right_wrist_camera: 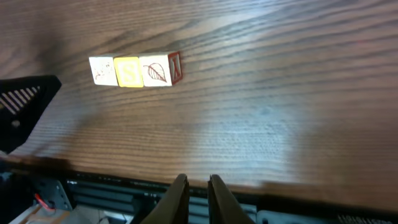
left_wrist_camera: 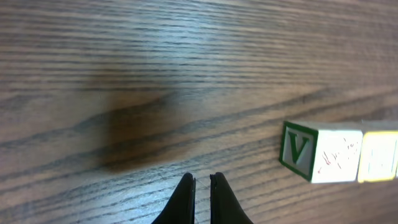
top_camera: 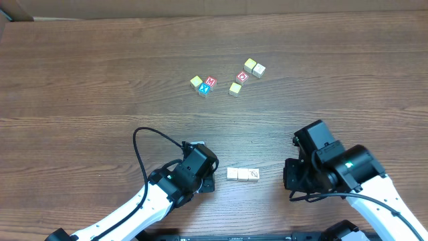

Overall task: Flip 3 blocks
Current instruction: 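Move the right gripper left to the right end of the block row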

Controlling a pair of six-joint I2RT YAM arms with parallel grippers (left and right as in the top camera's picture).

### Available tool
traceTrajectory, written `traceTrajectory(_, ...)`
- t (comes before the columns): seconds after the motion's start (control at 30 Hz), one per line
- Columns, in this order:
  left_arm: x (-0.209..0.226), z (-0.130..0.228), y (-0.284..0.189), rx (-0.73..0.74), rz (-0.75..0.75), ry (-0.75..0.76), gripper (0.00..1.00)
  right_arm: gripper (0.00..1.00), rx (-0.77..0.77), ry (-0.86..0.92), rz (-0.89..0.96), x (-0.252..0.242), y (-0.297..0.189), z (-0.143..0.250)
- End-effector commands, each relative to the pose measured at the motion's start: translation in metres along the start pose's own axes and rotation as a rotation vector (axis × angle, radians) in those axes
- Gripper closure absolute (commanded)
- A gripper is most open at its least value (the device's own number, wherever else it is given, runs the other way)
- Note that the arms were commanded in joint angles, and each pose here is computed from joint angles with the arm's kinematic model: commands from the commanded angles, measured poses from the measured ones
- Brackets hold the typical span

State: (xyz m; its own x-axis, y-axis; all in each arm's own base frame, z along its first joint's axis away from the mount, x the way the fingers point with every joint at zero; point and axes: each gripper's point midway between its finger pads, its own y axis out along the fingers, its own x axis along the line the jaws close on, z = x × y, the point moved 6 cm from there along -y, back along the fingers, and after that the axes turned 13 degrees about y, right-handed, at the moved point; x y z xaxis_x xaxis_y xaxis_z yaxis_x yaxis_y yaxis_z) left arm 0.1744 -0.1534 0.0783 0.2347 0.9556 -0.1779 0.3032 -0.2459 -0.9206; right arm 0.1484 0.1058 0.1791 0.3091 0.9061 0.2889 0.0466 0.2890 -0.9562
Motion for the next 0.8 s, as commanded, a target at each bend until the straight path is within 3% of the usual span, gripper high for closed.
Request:
traceTrajectory(0.0,0.0,0.0,0.001,0.008,0.008,0.09,0.96,0.88,0.072,0.041,-0.016,0.0,0.019,0.009)
traceTrajectory(0.23,-0.002,-0.001,0.001,-0.001,0.019,0.15,0.96,0.91,0.106,0.104,0.024,-0.001,0.072,0.0)
traceTrajectory(0.77,-0.008,-0.006,0.003,-0.021,0.062,0.172,0.96,0.93,0.086,0.091,0.063,0.008,0.121,-0.029)
